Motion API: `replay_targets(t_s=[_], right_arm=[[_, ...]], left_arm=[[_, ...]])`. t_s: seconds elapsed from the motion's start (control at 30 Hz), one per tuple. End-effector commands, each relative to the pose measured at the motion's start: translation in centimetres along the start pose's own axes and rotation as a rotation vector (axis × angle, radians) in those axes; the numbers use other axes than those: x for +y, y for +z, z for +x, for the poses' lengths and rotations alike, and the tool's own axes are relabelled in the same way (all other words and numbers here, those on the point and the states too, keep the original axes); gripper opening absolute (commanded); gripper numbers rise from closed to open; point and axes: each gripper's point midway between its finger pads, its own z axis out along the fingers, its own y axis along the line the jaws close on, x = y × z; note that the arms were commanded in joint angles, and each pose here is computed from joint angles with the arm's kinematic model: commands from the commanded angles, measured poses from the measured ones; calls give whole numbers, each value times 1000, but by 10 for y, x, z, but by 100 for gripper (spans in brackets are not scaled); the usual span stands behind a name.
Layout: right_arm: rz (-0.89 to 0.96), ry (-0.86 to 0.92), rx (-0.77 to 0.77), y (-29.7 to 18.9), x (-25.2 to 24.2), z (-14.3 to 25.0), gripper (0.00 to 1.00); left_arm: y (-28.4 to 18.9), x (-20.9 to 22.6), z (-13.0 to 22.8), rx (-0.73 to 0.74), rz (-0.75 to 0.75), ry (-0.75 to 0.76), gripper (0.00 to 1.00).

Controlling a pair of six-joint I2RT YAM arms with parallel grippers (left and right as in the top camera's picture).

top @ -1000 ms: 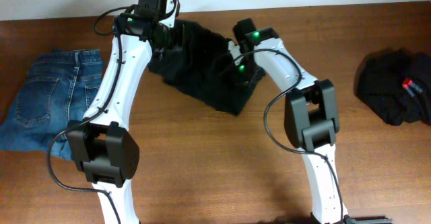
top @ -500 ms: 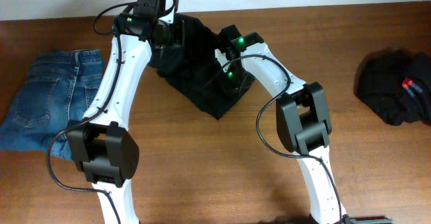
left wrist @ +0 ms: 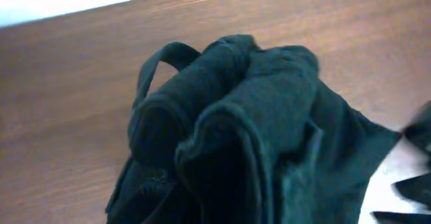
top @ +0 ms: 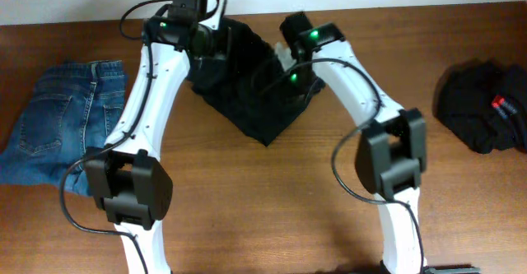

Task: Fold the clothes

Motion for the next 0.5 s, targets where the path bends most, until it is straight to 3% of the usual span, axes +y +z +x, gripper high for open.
replay_targets(t_s=[0.0, 0.47], right_arm=[[1, 71, -164, -69, -8, -18, 43], [92, 409, -369, -184, -139, 15, 46]], left_arm=[[-4, -39, -10, -38, 64, 136, 18], [37, -122, 28, 62, 154, 334, 17]])
